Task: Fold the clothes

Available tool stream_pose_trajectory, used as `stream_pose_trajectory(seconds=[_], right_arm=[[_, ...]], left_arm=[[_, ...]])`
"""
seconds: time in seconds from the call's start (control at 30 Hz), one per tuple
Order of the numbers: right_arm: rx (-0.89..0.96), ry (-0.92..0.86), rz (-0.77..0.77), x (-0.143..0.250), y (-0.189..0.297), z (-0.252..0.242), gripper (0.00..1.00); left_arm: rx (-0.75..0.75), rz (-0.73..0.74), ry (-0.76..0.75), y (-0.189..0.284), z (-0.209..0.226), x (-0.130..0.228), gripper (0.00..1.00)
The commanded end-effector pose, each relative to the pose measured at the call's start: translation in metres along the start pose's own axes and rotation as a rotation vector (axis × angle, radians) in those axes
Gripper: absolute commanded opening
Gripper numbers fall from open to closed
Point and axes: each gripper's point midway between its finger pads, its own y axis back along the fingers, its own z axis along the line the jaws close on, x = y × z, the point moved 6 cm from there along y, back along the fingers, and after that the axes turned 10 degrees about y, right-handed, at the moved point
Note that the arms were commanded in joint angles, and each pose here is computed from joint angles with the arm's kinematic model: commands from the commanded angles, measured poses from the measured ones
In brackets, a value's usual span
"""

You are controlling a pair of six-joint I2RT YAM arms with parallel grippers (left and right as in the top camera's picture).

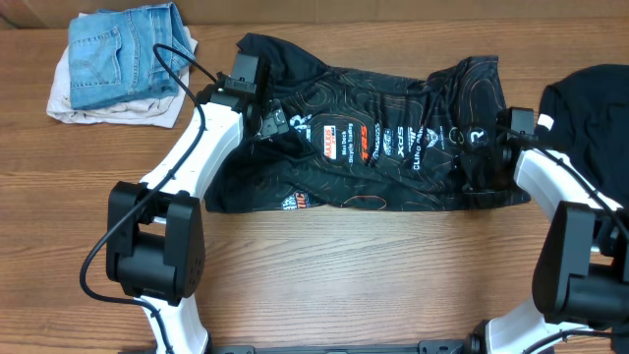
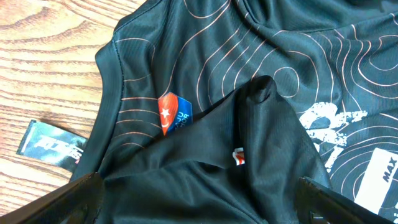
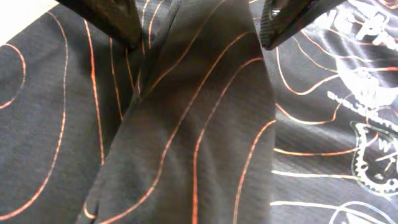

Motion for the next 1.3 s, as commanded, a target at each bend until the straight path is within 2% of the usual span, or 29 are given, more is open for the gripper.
stream_pose_trajectory(seconds=[0.0, 0.13, 0.17, 0.37, 0.5, 0.53, 0.63, 0.77, 0.97, 1.1, 1.17, 1.23, 1.27], right_arm=[[-0.005, 0.000, -0.004, 0.000, -0.002, 0.001, 0.59], [-0.020, 0.005, -0.037, -0.005, -0.002, 0.004, 0.50], [-0.029, 0.007, -0.044, -0.007, -0.002, 0.006, 0.44], [-0.050, 0.013, -0.079, -0.012, -0.001, 0.010, 0.26], [-0.099, 0.024, -0.135, -0.022, 0.000, 0.020, 0.05], [-0.106, 0.026, -0.143, -0.023, 0.001, 0.021, 0.04], [-0.113, 0.028, -0.176, -0.028, 0.002, 0.024, 0.05], [-0.085, 0.033, -0.238, -0.036, 0.003, 0.022, 0.14], [-0.149, 0.072, -0.339, -0.052, 0.008, 0.036, 0.13], [-0.163, 0.074, -0.353, -0.058, -0.004, 0.040, 0.13], [-0.159, 0.133, -0.363, -0.061, -0.012, 0.041, 0.11], [-0.136, 0.215, -0.377, -0.064, -0.011, 0.039, 0.18], [-0.125, 0.228, -0.377, -0.067, -0.007, 0.038, 0.27]], left_arm=[[0.017, -0.015, -0.005, 0.006, -0.003, -0.006, 1.00], [0.017, -0.015, -0.005, 0.006, -0.003, -0.006, 1.00], [0.017, -0.015, -0.005, 0.006, -0.003, -0.006, 1.00], [0.018, -0.015, -0.005, 0.006, -0.003, -0.006, 1.00], [0.018, -0.015, -0.005, 0.006, -0.003, -0.006, 1.00], [0.018, -0.015, -0.005, 0.006, -0.003, -0.006, 1.00], [0.017, -0.016, -0.005, 0.006, -0.003, -0.007, 1.00], [0.018, -0.022, -0.004, 0.006, -0.003, -0.007, 1.00], [0.018, -0.061, 0.002, 0.006, -0.005, -0.014, 1.00], [0.049, -0.094, 0.009, 0.007, -0.010, -0.020, 1.00], [0.056, -0.102, 0.010, 0.007, -0.012, -0.021, 1.00], [0.053, -0.097, 0.002, 0.007, -0.011, -0.020, 1.00], [0.049, -0.094, -0.012, 0.007, -0.010, -0.020, 1.00]])
